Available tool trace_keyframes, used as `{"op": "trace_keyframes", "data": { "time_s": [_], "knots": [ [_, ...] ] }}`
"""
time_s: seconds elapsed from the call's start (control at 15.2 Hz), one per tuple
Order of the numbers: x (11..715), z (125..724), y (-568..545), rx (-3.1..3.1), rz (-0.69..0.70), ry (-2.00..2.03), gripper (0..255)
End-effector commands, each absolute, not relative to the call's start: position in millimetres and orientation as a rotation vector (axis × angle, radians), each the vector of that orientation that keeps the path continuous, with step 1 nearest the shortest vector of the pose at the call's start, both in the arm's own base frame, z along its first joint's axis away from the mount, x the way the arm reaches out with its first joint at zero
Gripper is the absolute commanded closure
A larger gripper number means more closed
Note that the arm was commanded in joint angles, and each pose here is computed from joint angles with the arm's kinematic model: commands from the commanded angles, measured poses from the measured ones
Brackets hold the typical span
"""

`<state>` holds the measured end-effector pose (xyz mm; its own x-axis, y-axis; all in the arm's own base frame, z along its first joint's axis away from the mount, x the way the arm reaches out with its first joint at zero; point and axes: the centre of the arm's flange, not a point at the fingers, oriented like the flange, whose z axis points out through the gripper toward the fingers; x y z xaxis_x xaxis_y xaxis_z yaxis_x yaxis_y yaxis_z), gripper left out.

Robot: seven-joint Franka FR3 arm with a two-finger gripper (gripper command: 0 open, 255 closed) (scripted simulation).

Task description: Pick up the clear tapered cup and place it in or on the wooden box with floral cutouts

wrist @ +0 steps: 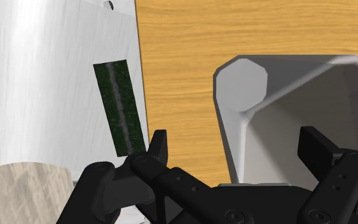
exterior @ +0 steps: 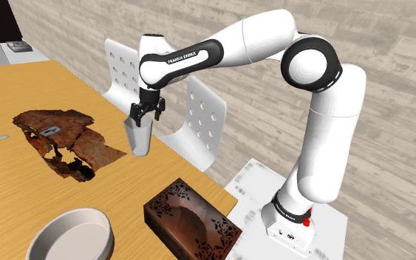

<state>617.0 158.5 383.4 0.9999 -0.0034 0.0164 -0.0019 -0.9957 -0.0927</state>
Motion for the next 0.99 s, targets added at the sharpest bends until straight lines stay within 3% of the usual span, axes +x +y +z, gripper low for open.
{"op": "trace_keyframes", "data": {
  "time_s": [0.0,0.2,0.26,0.92],
  "knots": [
    [617.0,383.0,158.5,-3.049,-0.026,0.004,0],
    [617.0,383.0,158.5,-3.049,-0.026,0.004,0],
    [617.0,383.0,158.5,-3.049,-0.026,0.004,255],
    [617.0,388.3,158.5,-3.049,-0.026,0.004,255]
  ]
}}
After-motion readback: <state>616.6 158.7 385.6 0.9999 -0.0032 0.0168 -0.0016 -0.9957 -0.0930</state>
